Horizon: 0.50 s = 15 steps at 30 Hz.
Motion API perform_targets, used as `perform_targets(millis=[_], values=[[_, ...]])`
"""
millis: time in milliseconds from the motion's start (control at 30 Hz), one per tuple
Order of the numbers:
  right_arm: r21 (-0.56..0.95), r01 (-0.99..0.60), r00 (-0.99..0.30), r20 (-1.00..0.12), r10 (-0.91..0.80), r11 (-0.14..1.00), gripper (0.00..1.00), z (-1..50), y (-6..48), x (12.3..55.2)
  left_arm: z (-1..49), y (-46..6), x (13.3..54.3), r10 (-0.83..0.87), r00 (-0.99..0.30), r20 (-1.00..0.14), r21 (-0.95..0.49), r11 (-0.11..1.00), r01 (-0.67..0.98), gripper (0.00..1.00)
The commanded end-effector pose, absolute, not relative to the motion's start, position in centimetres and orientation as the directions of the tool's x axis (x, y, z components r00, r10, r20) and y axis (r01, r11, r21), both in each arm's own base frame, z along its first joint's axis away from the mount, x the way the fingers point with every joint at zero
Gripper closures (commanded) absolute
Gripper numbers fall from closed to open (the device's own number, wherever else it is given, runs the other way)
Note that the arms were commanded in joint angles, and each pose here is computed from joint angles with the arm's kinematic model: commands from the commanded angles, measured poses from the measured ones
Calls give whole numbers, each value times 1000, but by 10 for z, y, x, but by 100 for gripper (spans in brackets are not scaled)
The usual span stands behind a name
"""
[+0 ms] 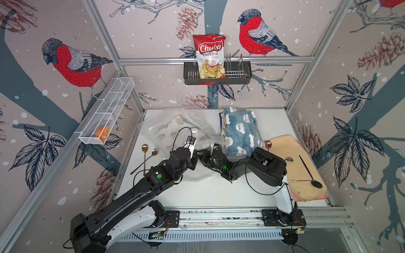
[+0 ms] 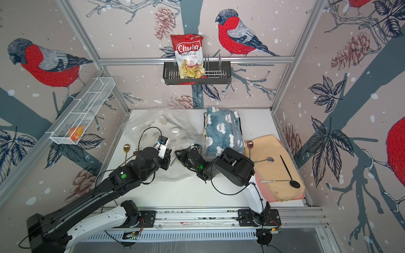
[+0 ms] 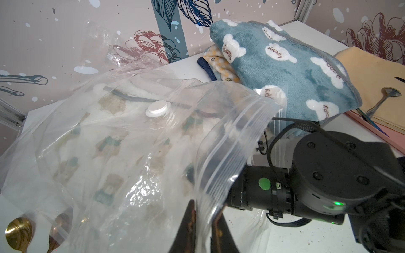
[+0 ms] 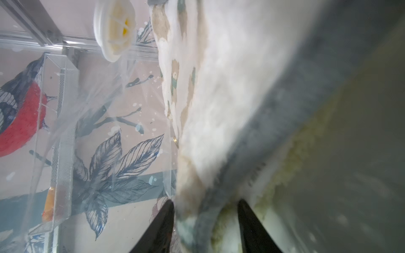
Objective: Take the blanket out of the vacuum bag
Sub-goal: Take out the blanket from the vacuum bag.
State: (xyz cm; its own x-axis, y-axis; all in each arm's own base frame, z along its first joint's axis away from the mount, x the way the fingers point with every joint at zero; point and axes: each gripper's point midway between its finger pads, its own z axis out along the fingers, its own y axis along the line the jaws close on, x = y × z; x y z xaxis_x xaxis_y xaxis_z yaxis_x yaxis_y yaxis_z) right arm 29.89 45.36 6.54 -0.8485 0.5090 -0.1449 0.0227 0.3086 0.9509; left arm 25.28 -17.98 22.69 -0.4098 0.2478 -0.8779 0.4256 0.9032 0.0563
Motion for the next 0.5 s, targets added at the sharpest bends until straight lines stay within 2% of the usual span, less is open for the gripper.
perform_targets(millis=[0, 267, 467], values=[[960, 4, -844, -147, 515, 281, 53, 73, 456, 306, 236, -179, 256, 221, -387, -895, 48, 911, 409, 86], [960, 9, -851, -139, 506, 278, 53, 71, 455, 304, 237, -180, 255, 220, -383, -897, 47, 910, 413, 85], [958, -27, -850, -173, 497, 286, 54, 81, 455, 302, 238, -180, 255, 222, -380, -898, 51, 910, 411, 84]])
